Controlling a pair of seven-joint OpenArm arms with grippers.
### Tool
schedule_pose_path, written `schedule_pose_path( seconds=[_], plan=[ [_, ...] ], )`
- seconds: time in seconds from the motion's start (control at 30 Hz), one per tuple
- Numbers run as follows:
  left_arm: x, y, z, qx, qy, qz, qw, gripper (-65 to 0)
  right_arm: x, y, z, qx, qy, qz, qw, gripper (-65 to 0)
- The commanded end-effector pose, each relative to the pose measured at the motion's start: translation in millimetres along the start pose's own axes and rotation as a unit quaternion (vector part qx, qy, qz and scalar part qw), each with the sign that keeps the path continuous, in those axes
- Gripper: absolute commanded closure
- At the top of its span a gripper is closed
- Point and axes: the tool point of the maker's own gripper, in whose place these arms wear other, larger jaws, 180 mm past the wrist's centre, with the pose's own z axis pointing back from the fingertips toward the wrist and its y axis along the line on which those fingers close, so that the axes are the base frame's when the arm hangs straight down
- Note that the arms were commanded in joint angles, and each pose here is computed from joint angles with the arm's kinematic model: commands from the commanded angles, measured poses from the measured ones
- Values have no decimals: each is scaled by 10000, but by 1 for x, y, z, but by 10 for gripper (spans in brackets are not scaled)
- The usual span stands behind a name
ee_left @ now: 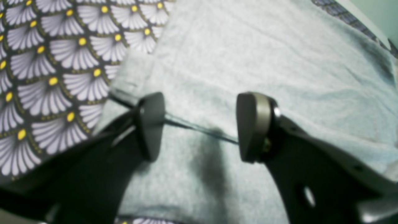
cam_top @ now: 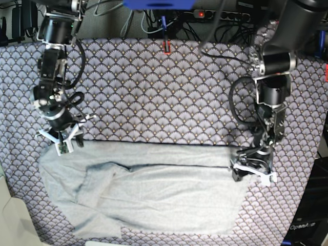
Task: Fold the T-shirt properly
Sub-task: 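Reposition both grippers over the folded edge of the shirt, then grasp the folded edge with both grippers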
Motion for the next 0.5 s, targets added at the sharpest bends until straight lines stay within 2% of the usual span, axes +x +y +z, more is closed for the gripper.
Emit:
schedule_pose_path(
  seconds=[0.0,0.17,0.47],
  plan=[
    [35,-6,-3,-93,-397,1,9992,-362,24,-10,2,-109,-357,67,9993,-200],
    [33,-4,-3,-78,-379,0,9993,-362,20,-11,5,-127,-206,88,9997,-200],
    [27,2,0,-37,-334,-12,9994,-362,20,-11,4,-118,-201,81,9997,-200]
  ],
)
